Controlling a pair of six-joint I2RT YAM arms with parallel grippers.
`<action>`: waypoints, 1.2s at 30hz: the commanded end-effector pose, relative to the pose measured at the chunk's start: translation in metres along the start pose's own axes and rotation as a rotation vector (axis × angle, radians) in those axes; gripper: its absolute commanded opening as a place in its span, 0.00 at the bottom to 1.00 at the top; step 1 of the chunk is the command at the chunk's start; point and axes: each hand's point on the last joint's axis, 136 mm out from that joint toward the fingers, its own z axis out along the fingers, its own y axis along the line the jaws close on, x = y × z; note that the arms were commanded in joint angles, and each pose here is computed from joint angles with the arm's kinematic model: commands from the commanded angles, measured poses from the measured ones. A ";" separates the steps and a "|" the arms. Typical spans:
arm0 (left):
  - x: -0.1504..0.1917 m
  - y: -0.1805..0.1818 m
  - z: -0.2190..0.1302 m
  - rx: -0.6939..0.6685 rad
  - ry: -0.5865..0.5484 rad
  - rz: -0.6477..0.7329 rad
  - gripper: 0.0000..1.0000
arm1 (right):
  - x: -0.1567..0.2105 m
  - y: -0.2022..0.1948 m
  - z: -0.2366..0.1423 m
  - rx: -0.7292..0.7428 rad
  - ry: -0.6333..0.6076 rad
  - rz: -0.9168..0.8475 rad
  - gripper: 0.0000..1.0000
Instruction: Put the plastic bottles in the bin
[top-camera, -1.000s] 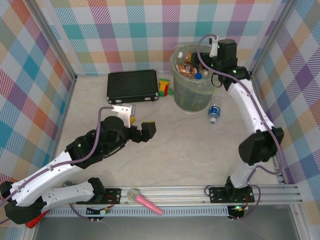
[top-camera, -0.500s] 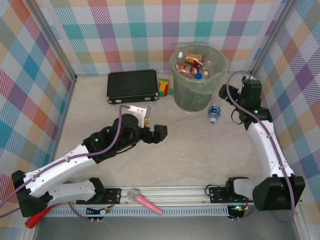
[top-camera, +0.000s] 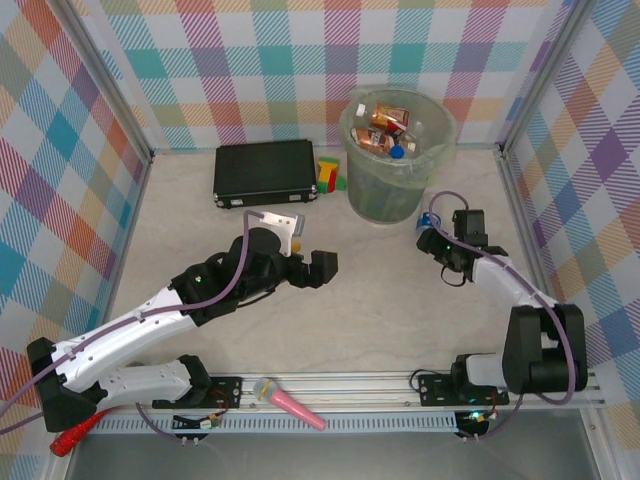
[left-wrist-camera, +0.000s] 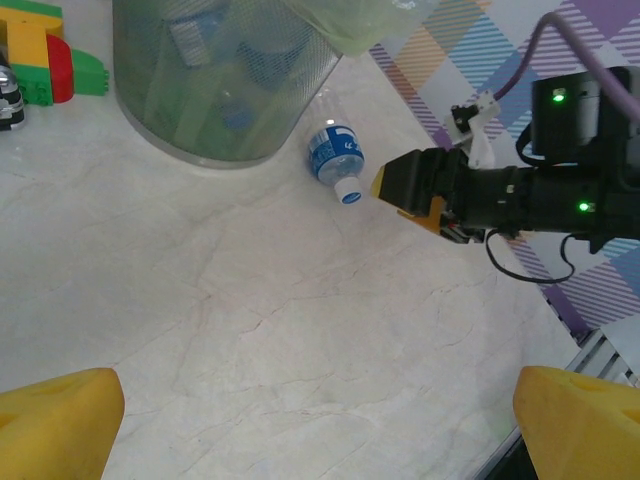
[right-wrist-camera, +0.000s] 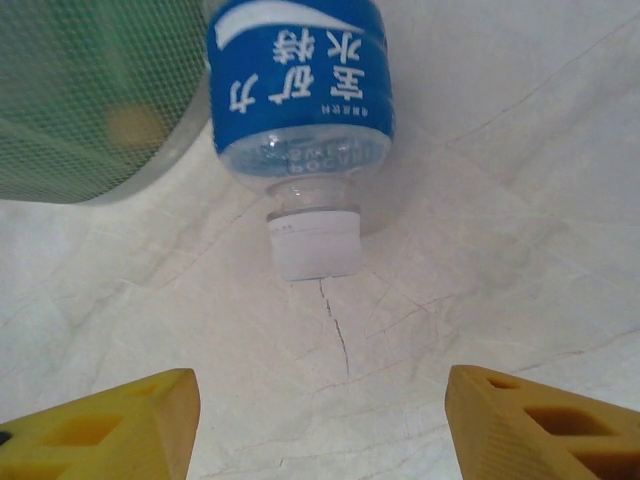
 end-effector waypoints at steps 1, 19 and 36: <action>-0.008 0.001 -0.004 0.001 -0.031 -0.016 1.00 | -0.008 0.013 0.013 -0.076 -0.025 0.018 0.66; -0.012 0.006 -0.012 -0.031 -0.043 -0.012 1.00 | -0.024 0.003 0.055 -0.024 -0.029 0.018 0.53; -0.015 0.004 -0.013 -0.024 -0.049 -0.006 1.00 | -0.031 0.006 0.012 -0.014 -0.104 -0.004 0.26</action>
